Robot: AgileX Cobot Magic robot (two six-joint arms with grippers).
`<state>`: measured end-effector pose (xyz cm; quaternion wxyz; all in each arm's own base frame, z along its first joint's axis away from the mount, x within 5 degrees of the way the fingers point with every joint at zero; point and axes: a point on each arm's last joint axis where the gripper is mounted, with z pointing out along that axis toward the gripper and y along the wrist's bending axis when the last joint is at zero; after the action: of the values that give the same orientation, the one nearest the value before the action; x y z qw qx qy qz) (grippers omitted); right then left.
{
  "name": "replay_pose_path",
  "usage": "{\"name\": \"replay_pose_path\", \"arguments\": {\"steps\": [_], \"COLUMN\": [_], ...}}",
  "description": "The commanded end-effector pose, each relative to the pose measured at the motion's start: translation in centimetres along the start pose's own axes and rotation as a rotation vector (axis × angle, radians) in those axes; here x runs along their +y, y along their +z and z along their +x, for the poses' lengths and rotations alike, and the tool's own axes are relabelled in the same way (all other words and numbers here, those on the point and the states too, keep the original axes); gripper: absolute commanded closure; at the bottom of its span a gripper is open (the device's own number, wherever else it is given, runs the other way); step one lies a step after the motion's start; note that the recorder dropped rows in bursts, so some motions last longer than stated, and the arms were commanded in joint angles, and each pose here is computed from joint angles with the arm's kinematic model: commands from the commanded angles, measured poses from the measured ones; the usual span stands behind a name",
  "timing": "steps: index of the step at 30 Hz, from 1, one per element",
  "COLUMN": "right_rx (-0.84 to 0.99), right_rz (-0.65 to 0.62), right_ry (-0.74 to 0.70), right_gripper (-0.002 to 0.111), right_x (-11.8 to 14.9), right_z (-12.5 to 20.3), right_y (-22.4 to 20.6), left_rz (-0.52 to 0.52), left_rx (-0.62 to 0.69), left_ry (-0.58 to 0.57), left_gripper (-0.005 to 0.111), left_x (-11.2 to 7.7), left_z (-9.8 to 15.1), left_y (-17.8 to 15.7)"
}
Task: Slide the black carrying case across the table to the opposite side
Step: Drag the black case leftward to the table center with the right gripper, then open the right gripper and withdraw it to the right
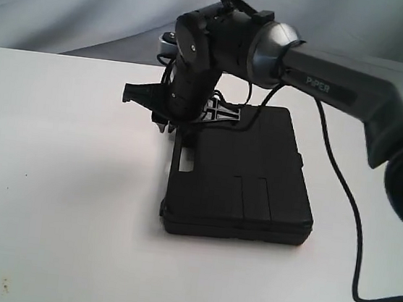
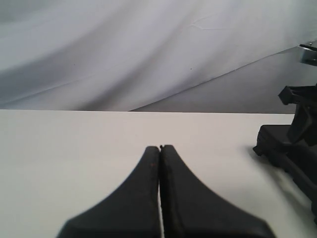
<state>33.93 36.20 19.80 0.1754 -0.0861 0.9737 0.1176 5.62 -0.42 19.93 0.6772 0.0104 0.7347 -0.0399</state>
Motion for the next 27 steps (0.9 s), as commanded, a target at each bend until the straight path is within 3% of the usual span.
{"name": "replay_pose_path", "arguments": {"steps": [1, 5, 15, 27], "right_rx": [-0.038, -0.072, -0.189, -0.316], "right_rz": [-0.013, -0.049, -0.161, -0.193], "right_ry": [-0.021, -0.029, -0.004, 0.044], "right_gripper": [0.095, 0.108, 0.108, 0.108], "right_x": [-0.3, -1.1, -5.4, -12.0], "right_z": [0.6, 1.9, 6.1, 9.7], "right_y": [-2.6, -4.1, -7.6, -11.4], "left_rz": [0.005, 0.005, 0.005, 0.005], "left_rx": [-0.005, -0.005, -0.005, -0.005], "left_ry": [0.0, 0.0, 0.0, 0.0], "left_gripper": [0.107, 0.107, 0.107, 0.107], "left_x": [0.0, 0.0, 0.0, 0.0], "left_z": [0.1, 0.1, 0.1, 0.1], "left_y": [0.0, 0.0, 0.0, 0.0]}}
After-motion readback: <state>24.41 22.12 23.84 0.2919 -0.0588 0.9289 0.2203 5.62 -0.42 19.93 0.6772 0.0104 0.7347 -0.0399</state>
